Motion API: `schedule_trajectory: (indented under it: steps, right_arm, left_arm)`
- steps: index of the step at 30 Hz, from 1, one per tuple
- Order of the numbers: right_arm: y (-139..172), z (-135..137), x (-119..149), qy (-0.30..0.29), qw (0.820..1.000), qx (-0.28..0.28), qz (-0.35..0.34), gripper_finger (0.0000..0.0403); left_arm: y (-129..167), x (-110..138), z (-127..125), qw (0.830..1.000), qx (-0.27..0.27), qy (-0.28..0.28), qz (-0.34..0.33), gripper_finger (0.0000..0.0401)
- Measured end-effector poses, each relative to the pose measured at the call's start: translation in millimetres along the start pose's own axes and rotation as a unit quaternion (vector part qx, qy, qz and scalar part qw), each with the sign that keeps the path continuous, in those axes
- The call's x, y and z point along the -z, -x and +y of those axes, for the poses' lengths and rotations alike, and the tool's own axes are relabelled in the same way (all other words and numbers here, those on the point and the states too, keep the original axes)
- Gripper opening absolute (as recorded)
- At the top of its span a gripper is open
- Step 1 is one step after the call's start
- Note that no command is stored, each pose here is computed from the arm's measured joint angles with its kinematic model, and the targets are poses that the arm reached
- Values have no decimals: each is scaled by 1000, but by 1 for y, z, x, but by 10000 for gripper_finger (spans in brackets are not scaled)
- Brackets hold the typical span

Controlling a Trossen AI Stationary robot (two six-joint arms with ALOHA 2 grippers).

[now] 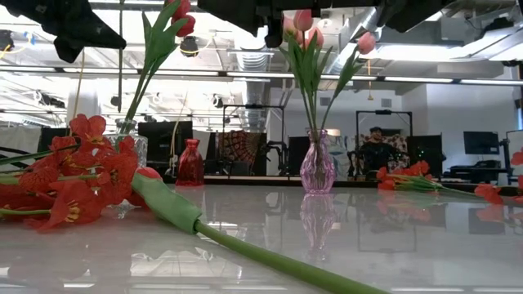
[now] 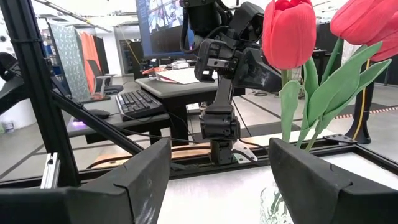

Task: Sort flowers into vase by color
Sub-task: Put the red tulip into the transparent vase

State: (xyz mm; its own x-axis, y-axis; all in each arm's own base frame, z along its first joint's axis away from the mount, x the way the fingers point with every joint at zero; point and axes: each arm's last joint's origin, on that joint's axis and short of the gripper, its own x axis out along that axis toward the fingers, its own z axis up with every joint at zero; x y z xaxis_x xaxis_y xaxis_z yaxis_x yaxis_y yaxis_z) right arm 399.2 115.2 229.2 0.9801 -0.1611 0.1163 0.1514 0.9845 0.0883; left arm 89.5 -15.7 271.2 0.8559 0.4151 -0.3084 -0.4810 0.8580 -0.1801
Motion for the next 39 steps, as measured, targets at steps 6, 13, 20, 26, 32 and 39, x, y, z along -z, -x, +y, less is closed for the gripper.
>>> schedule_trajectory:
  steps: [6, 13, 20, 26, 32, 39]
  right_arm:
    - [0, 0, 0, 0, 1000, 0, 0, 297]
    - [0, 0, 0, 0, 1000, -1, 0, 297]
    - [0, 0, 0, 1, 1000, -1, 0, 297]
    - [0, 0, 0, 1, 1000, -1, 1, 297]
    - [0, 0, 0, 1, 1000, -1, 1, 297]
    - [0, 0, 2, 4, 1000, 0, 8, 297]
  left_arm:
    - [0, 0, 0, 1000, -6, 2, -2, 0]
    - [-11, 19, -1, 1000, -14, 3, -5, 0]
    - [-11, 18, -2, 1000, -7, 7, -15, 0]
    - [-16, 30, -1, 1000, -12, 7, -3, 0]
    - [-24, 49, 1, 1000, -20, 21, 9, 0]
    - [-29, 59, 1, 999, -14, 32, 11, 0]
